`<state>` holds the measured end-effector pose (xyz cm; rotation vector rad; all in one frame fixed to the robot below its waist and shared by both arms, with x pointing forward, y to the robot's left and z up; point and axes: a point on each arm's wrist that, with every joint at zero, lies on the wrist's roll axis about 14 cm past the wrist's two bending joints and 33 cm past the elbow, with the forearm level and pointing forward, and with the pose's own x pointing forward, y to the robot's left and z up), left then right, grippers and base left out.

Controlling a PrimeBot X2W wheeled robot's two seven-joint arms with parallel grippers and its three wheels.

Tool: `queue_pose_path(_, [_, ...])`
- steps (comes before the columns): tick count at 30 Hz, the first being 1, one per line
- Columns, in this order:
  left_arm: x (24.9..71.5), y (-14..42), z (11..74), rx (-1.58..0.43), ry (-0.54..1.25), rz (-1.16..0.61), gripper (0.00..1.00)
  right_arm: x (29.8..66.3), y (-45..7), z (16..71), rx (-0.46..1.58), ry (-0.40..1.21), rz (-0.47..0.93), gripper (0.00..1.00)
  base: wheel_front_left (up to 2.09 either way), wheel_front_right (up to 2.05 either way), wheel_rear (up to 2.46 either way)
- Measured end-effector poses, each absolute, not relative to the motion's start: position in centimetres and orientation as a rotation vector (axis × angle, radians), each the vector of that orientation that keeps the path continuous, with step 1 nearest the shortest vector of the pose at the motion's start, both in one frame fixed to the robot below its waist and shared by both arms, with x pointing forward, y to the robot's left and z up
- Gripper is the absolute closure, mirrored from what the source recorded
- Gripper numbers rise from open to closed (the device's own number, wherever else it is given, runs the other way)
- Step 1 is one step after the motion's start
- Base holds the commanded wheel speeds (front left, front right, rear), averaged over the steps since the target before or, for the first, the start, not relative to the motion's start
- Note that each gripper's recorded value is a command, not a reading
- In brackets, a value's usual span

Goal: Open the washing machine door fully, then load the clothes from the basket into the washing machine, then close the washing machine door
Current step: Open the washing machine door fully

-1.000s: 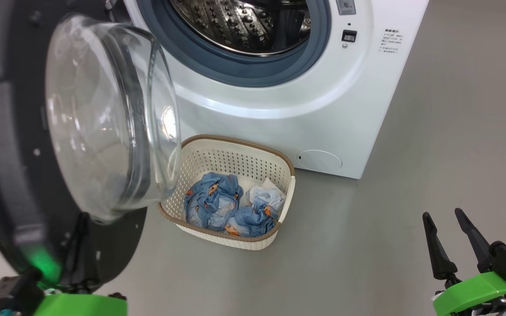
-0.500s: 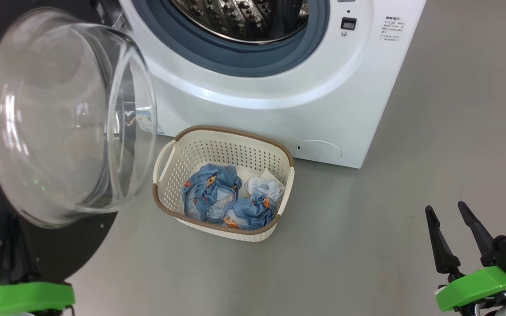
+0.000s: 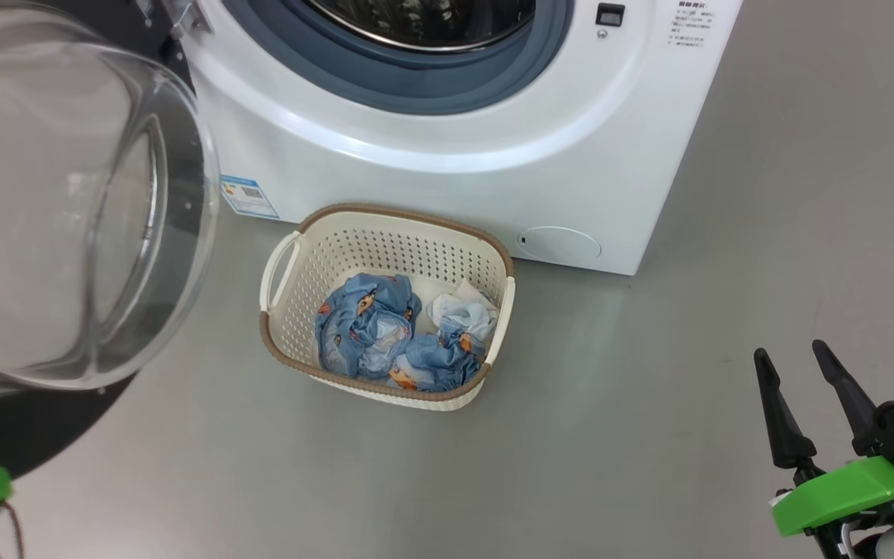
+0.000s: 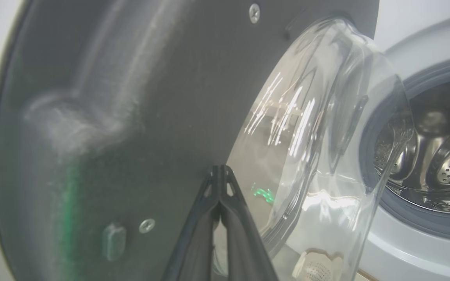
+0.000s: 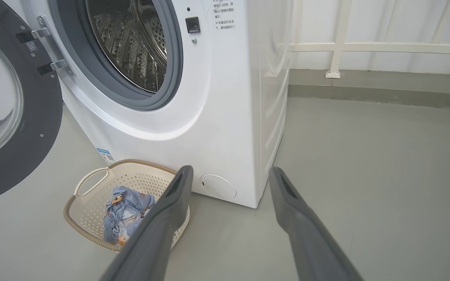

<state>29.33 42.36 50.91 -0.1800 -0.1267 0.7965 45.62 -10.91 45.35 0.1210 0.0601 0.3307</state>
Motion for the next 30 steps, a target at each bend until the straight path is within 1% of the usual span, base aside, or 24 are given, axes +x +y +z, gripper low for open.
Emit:
queue_pose_path(10, [28.9, 46.9, 50.7, -0.127, -0.09, 0.899, 1.0, 46.4, -11.3, 44.3, 0.118, 0.078, 0.326, 0.0, 0.0, 0.0, 0.0])
queue_pose_path(21, [29.0, 51.4, 50.0, -0.087, -0.022, 0.994, 1.0, 48.0, -11.5, 43.0, 0.109, 0.091, 0.324, 0.0, 0.0, 0.0, 0.0])
queue_pose_path(30, [29.6, 53.4, 49.4, -0.077, 0.017, 1.034, 1.0, 48.9, -11.9, 41.7, 0.109, 0.108, 0.314, 0.0, 0.0, 0.0, 0.0])
